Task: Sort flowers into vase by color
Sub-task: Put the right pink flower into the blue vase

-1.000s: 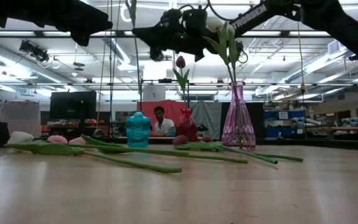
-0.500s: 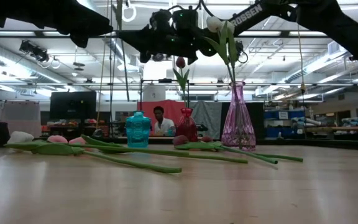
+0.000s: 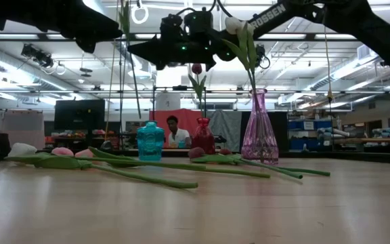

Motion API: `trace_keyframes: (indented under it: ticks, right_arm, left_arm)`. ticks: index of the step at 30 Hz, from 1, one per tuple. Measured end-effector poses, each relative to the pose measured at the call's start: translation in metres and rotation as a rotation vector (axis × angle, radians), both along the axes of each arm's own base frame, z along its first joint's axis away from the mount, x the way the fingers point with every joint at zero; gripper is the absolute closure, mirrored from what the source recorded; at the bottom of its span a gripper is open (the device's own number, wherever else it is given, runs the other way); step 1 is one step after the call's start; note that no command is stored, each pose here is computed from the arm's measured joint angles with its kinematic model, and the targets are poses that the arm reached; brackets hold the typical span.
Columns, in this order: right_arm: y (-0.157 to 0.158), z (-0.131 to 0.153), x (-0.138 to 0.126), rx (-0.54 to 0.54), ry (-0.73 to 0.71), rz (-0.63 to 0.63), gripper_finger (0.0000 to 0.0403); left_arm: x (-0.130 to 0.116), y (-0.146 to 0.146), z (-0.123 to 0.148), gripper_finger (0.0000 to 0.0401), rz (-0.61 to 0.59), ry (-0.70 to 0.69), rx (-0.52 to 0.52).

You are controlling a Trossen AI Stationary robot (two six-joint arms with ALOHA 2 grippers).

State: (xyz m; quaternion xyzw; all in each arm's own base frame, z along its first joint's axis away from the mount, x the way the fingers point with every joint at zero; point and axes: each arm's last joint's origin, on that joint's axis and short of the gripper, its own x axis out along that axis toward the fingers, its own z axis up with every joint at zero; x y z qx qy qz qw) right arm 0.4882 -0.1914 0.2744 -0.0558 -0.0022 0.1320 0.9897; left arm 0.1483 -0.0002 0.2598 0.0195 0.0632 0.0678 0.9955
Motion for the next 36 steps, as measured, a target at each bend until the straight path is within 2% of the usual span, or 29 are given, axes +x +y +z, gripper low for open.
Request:
trace_keyframes:
  ticks: [16, 25, 36]
  right_arm:
    - [-0.02, -0.002, -0.008, 0.011, 0.018, -0.039, 0.0395]
    - [-0.027, 0.009, -0.016, 0.045, 0.013, -0.019, 0.0395]
    - [-0.027, 0.0, -0.016, 0.047, 0.084, -0.063, 0.0394]
  left_arm:
    - [0.0, 0.0, -0.001, 0.0255, 0.004, 0.011, 0.0]
    - [0.0, 0.001, -0.001, 0.0255, 0.037, 0.014, 0.025]
    - [0.0, 0.001, -0.001, 0.0255, 0.039, 0.014, 0.027]
